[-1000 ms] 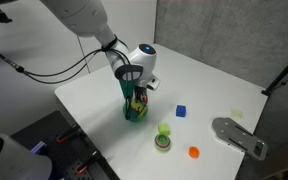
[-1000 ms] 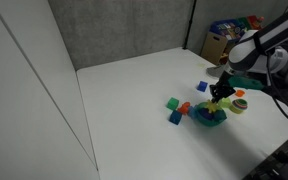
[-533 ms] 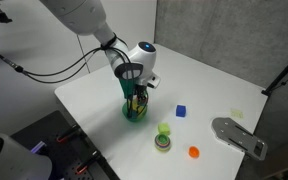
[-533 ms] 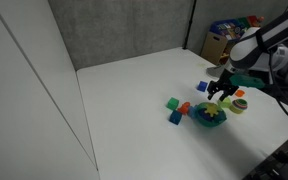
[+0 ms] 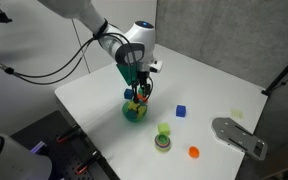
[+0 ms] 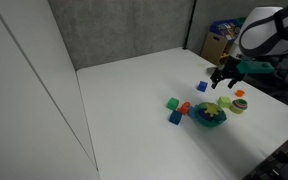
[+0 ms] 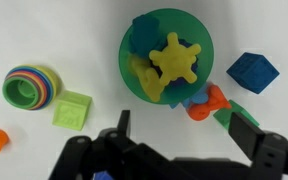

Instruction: Put the round yellow toy in the bowl

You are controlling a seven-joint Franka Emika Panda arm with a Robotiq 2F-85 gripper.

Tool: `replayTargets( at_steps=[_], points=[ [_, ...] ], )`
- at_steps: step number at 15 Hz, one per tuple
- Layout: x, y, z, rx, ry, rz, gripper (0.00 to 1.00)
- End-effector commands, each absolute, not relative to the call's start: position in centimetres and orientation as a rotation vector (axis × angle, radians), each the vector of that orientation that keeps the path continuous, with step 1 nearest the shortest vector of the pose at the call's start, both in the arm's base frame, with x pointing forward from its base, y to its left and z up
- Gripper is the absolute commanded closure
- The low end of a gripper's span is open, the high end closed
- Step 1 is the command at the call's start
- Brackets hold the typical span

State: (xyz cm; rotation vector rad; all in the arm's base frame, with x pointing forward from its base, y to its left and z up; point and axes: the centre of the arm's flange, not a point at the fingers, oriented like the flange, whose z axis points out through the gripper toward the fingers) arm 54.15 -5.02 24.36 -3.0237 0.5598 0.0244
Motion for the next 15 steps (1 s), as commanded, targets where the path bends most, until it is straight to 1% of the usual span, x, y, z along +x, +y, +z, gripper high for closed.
replayTargets(
  at_steps=[1,7,15],
  points=[
    [53.2,-4.5,29.2,-3.107,0.559,0.021,0.0],
    [50.5,-5.2,37.1,-3.158,0.495,0.11,0.0],
    [44.8,-5.5,46.8,-3.224,0.309,0.213,0.0]
  ],
)
